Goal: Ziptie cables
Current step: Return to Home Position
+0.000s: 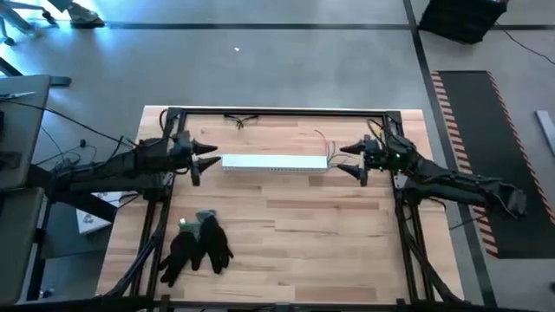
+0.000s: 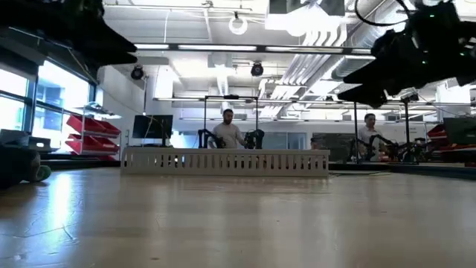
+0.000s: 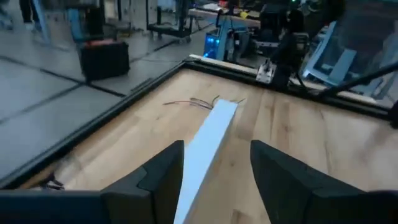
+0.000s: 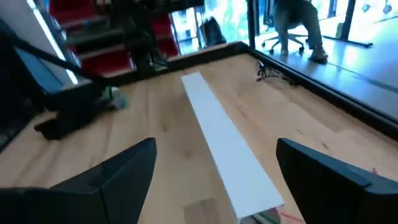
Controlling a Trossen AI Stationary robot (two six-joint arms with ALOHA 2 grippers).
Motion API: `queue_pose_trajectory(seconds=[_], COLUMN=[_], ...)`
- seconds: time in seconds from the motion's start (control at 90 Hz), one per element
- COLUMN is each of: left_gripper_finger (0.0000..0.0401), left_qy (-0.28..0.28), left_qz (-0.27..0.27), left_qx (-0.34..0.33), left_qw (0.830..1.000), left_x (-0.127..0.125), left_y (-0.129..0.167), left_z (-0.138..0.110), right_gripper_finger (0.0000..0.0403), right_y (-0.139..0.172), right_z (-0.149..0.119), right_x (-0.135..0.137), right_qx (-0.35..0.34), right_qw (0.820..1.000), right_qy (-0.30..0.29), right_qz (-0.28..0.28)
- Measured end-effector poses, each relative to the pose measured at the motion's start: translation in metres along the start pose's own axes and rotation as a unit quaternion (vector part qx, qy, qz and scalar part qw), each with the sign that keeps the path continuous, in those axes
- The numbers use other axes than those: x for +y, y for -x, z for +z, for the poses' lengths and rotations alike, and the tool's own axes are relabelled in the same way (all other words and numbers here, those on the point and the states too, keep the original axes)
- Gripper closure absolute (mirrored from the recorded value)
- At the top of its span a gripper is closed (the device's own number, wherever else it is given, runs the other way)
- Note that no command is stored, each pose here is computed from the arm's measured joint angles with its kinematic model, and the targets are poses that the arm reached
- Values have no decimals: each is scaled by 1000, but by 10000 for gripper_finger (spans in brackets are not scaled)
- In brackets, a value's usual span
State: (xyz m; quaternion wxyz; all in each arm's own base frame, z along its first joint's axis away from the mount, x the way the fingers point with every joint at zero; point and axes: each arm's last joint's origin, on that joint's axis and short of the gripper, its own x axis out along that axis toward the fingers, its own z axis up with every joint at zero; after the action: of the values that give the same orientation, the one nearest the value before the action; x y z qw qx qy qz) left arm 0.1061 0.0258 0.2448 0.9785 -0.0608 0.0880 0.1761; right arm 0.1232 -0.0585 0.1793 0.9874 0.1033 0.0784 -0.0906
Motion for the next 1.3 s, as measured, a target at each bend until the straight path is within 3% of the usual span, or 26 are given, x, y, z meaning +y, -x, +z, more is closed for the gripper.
queue_pose_trajectory(seconds=[0.2,0.344,0.489,0.756,0.867,1.033,1.3], left_gripper_finger=[234,234,234,234,234,234,234], left_qy=[-15,-9,-2,0,-13,-13,27], left_qz=[25,11,9,-3,-32,-29,-34], left_qx=[-14,-37,-45,-84,-101,-98,-97], left_qw=[999,999,999,996,994,995,994], left_x=[4,5,7,9,8,8,8], left_y=[16,23,17,0,-5,-5,-5], left_z=[-2,-4,-31,-74,-77,-77,-77], right_gripper_finger=[85,85,85,84,84,84,84], right_y=[13,19,22,24,24,23,23], right_z=[-23,-21,-18,-19,-20,-28,-30], right_x=[1,1,4,9,7,2,2], right_qx=[-45,-63,-87,-86,-81,-52,-40], right_qw=[998,997,996,996,996,992,992], right_qy=[-31,-17,1,-18,-27,-59,-57], right_qz=[-12,-34,-29,-12,-37,-96,-101])
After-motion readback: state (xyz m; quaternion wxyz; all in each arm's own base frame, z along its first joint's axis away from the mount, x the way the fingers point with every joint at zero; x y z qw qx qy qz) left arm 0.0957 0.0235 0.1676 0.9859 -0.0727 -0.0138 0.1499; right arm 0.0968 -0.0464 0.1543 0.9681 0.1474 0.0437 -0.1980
